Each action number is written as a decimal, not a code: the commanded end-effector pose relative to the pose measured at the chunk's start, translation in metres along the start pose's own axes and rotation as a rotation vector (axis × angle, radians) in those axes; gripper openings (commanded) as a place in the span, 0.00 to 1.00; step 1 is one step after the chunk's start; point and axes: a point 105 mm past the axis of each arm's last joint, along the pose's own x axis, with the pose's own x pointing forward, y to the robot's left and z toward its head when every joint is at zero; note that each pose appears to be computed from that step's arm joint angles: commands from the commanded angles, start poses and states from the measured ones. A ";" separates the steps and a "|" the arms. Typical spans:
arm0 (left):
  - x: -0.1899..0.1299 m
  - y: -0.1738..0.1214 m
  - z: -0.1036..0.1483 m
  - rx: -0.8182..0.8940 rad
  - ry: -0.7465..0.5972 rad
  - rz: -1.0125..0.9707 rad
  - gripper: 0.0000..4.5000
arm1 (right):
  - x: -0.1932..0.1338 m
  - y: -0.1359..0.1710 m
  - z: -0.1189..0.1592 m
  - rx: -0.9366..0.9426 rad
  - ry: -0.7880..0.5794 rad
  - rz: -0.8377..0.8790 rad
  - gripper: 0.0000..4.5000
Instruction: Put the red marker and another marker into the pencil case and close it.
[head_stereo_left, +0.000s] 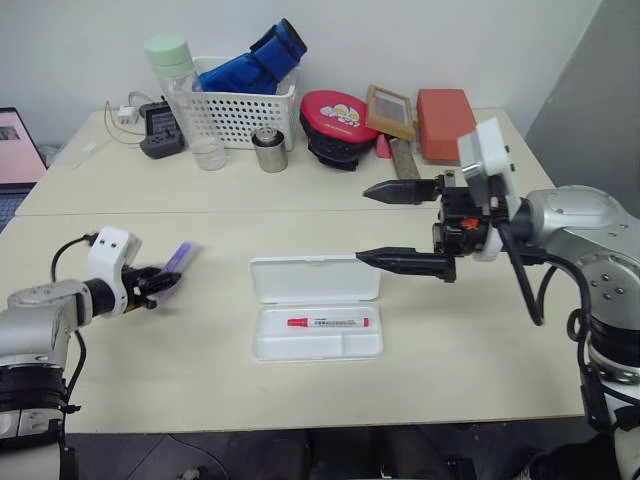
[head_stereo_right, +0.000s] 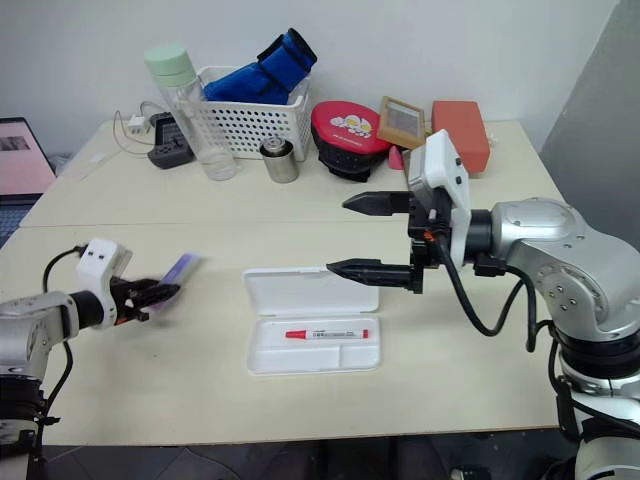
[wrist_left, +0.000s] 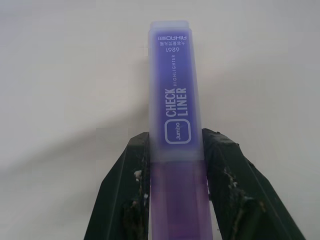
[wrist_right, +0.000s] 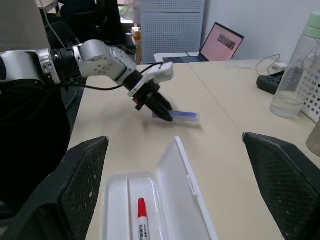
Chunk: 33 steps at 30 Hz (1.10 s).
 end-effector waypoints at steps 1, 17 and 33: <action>-0.023 -0.065 0.096 0.164 -0.282 -0.262 0.27 | -0.017 0.013 0.014 -0.076 -0.027 0.027 1.00; -0.018 -0.162 0.022 0.502 0.111 -0.720 0.27 | -0.043 0.030 -0.004 -0.041 0.074 -0.048 1.00; 0.012 -0.169 -0.036 0.623 0.241 -0.895 0.27 | -0.040 0.036 -0.015 -0.018 0.111 -0.081 1.00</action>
